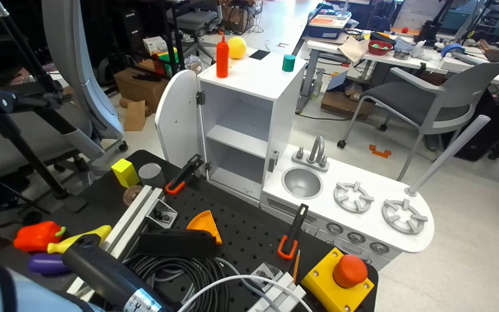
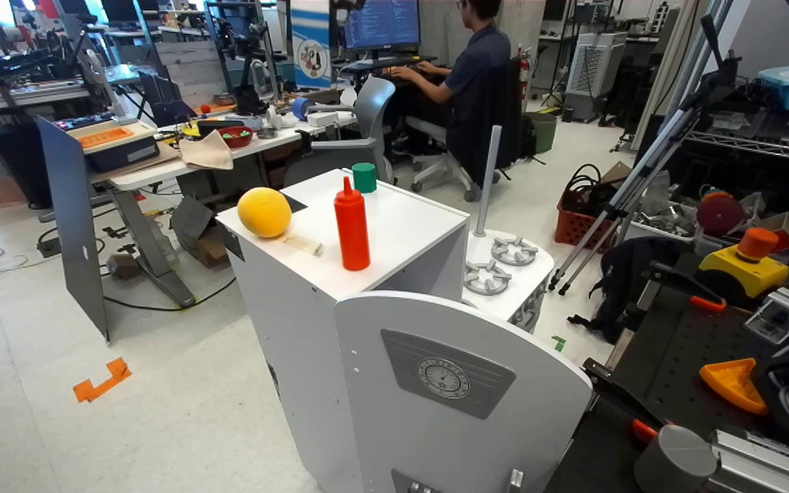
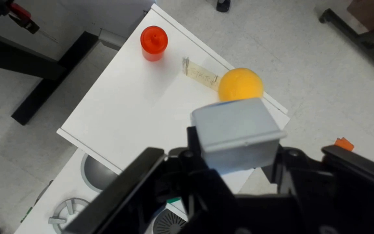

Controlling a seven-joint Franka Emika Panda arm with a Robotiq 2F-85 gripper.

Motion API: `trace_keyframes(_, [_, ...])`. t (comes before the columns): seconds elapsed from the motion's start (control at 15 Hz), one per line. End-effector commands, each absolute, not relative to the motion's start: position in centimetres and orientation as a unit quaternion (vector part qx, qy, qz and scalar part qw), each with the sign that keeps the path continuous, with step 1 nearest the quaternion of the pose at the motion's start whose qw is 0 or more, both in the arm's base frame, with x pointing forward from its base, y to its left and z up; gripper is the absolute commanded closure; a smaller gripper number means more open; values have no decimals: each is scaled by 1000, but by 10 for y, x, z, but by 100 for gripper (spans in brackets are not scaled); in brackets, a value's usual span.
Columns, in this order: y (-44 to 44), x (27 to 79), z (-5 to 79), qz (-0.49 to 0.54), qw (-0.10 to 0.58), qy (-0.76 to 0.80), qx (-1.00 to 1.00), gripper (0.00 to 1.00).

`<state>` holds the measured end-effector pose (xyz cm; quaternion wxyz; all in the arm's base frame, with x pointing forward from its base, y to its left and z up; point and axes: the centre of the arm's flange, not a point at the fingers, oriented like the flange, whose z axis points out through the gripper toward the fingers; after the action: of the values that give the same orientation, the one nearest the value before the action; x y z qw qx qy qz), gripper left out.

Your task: Drop the paper bottle

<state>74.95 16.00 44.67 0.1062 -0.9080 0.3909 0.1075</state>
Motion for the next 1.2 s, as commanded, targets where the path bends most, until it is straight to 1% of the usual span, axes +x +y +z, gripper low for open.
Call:
trace_keyframes(0.0, [162, 825, 451, 128, 126, 428, -886, 80])
trace_keyframes(0.6, [138, 847, 399, 140, 152, 538, -818, 80])
trace_keyframes(1.13, [115, 859, 364, 161, 138, 624, -752, 80])
